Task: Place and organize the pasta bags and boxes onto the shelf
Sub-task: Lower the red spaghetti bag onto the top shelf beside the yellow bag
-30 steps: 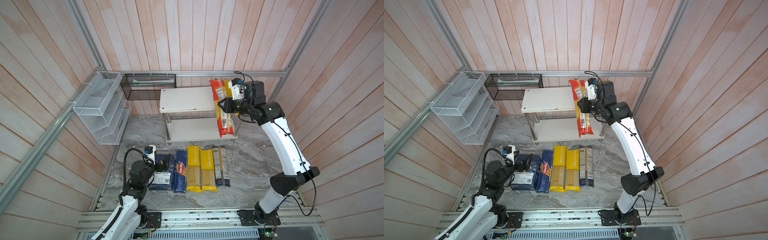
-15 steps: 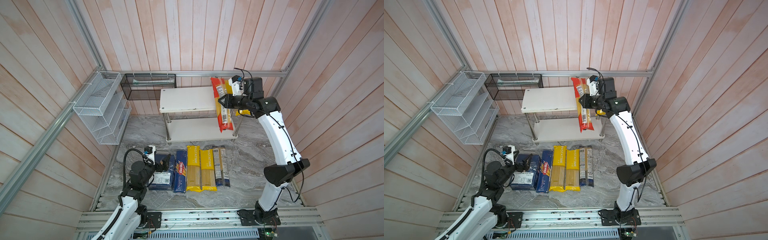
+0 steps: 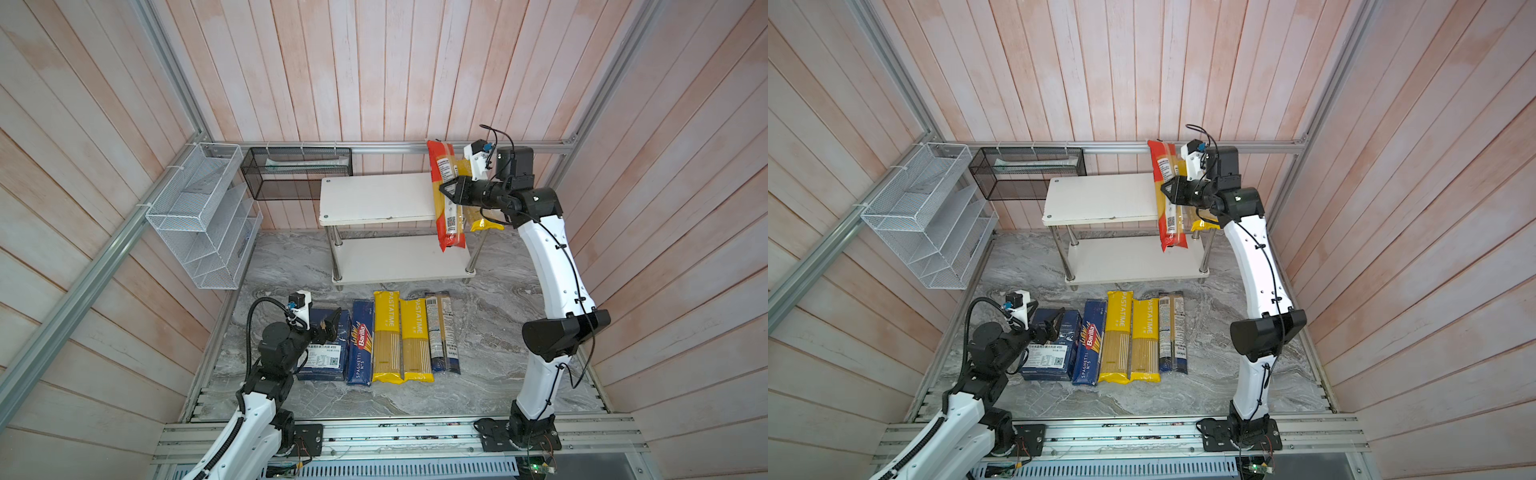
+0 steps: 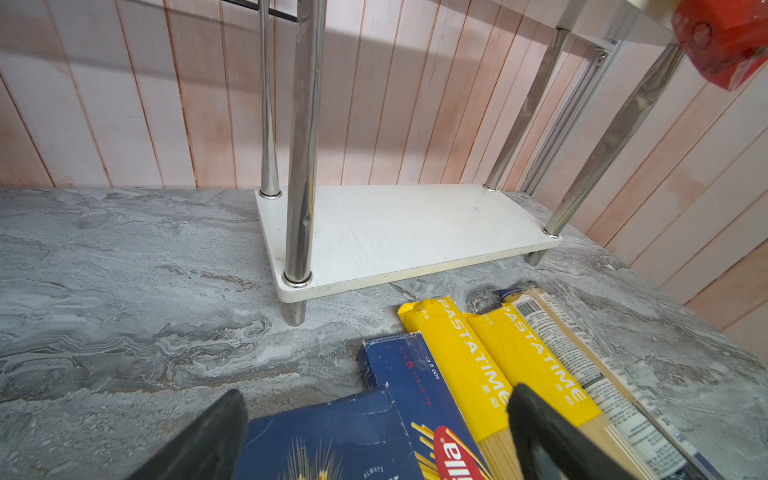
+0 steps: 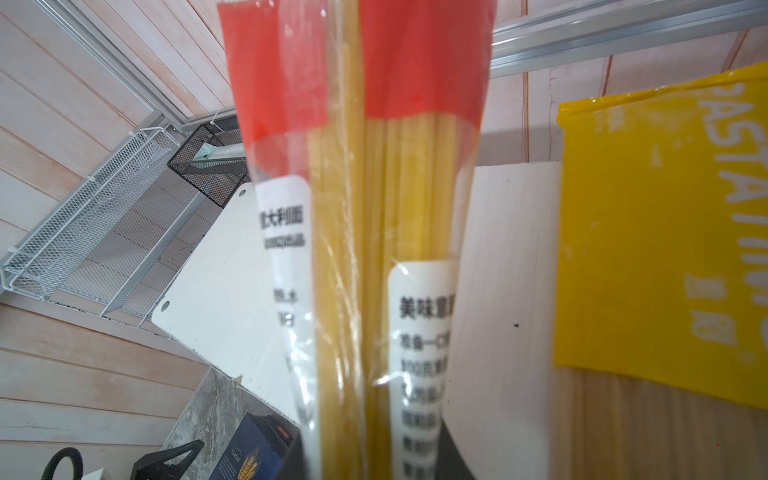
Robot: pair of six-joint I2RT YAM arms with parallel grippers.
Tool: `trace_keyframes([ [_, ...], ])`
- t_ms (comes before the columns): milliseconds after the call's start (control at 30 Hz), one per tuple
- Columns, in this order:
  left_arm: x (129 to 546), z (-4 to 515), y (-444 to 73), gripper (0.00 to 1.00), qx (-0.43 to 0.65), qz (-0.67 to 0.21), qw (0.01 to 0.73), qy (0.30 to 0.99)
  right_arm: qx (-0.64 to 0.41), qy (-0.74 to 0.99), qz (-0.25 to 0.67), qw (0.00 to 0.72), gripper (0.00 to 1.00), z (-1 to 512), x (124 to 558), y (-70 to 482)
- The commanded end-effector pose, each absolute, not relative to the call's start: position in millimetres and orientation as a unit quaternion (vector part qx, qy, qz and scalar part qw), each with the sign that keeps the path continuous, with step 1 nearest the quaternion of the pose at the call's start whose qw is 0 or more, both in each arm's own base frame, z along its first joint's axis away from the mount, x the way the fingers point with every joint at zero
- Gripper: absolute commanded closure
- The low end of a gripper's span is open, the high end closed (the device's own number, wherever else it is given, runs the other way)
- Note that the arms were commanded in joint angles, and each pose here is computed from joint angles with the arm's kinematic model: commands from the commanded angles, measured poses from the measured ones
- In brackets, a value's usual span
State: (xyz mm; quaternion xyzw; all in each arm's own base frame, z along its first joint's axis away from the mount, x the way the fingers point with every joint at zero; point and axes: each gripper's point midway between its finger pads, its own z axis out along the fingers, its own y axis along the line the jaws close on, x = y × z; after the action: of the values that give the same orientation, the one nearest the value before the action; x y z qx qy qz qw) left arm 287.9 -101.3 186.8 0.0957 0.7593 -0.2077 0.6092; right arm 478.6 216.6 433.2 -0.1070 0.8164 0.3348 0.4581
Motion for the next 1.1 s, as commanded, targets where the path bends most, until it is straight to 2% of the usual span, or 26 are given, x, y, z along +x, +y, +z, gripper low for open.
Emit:
trace_keyframes([
  [0, 286.3, 183.4, -100.1, 0.0, 0.097, -0.204, 0.61, 0.76, -0.135, 0.755, 0.352, 0.537, 0.86, 488.3, 481.8, 219.6],
  [200, 286.5, 183.1, -100.7, 0.0, 0.097, -0.204, 0.609, 0.76, -0.123, 0.761, 0.351, 0.532, 0.84, 477.5, 494.5, 218.5],
  [267, 286.8, 183.8, -100.7, 0.0, 0.098, -0.204, 0.61, 0.76, -0.121, 0.759, 0.354, 0.533, 0.8, 476.8, 497.8, 218.3],
  [433, 286.7, 183.5, -100.9, 0.0, 0.098, -0.205, 0.609, 0.76, -0.11, 0.761, 0.354, 0.532, 0.79, 472.7, 505.3, 214.4],
  [500, 286.7, 183.5, -100.9, 0.0, 0.098, -0.204, 0.609, 0.76, -0.107, 0.762, 0.356, 0.531, 0.76, 470.7, 507.9, 213.4],
  [1067, 288.0, 182.2, -101.4, 0.0, 0.098, -0.205, 0.606, 0.762, -0.09, 0.765, 0.368, 0.521, 0.64, 461.0, 512.9, 213.2],
])
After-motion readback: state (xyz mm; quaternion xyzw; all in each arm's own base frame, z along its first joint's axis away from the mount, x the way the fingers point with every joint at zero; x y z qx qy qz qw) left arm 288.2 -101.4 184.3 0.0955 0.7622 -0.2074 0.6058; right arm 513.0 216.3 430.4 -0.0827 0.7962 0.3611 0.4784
